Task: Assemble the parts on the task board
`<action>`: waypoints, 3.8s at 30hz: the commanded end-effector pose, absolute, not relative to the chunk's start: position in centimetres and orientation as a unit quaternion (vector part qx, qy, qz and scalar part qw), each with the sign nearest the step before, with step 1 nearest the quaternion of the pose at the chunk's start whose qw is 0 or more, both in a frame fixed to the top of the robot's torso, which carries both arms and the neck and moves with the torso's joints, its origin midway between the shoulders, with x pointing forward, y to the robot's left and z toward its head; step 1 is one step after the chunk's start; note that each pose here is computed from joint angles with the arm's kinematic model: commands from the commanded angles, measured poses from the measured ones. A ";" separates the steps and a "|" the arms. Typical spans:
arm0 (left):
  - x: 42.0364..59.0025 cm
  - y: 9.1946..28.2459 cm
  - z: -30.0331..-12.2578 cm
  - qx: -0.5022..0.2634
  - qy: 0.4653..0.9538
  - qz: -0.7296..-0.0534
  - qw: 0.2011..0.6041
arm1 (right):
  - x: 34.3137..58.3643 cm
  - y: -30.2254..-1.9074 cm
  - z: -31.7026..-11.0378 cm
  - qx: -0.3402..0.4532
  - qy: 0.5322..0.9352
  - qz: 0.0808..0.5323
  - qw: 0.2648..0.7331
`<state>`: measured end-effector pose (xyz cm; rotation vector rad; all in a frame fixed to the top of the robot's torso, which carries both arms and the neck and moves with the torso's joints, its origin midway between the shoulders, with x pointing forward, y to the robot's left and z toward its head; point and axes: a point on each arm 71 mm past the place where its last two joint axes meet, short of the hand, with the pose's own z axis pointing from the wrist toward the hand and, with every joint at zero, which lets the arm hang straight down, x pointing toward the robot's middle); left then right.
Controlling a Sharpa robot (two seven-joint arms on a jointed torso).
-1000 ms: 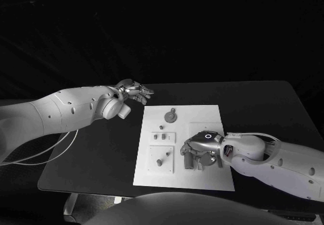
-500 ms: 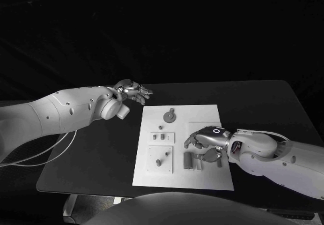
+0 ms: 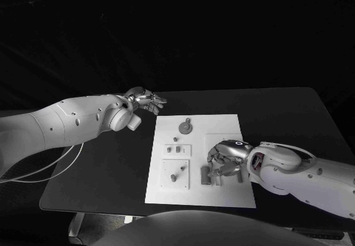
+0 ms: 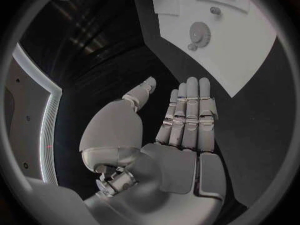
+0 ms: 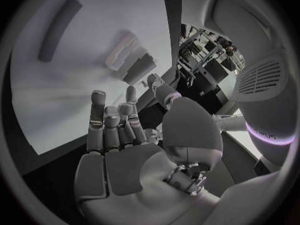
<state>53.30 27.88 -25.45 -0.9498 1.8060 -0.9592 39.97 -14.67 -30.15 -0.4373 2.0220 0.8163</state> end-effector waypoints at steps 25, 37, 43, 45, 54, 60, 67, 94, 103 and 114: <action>53.2 27.7 -25.4 -0.375 0.728 -0.389 0.423 | 38.2 -13.5 -31.8 -0.226 0.814 0.292 0.449; 53.2 27.8 -25.5 -0.376 0.728 -0.386 0.423 | 38.1 -13.3 -31.8 -0.259 0.801 0.281 0.461; 53.2 27.9 -25.5 -0.376 0.729 -0.385 0.423 | 38.0 -13.4 -31.8 -0.246 0.805 0.298 0.450; 53.2 27.8 -25.5 -0.376 0.729 -0.385 0.423 | 38.0 -13.4 -31.7 -0.242 0.804 0.306 0.450; 53.2 27.8 -25.5 -0.375 0.729 -0.386 0.422 | 37.6 -13.2 -31.4 -0.232 0.799 0.336 0.443; 53.2 27.9 -25.5 -0.376 0.730 -0.386 0.422 | 37.5 -13.3 -31.4 -0.231 0.801 0.336 0.439; 53.2 27.9 -25.5 -0.376 0.730 -0.385 0.421 | 37.5 -13.4 -31.5 -0.232 0.803 0.334 0.436; 53.2 28.0 -25.6 -0.376 0.732 -0.383 0.420 | 37.3 -13.7 -31.0 -0.223 0.791 0.348 0.451; 53.2 28.1 -25.6 -0.376 0.733 -0.383 0.419 | 37.2 -13.8 -30.8 -0.221 0.789 0.351 0.453; 53.1 28.0 -25.6 -0.375 0.734 -0.383 0.418 | 37.4 -13.9 -31.0 -0.222 0.792 0.343 0.454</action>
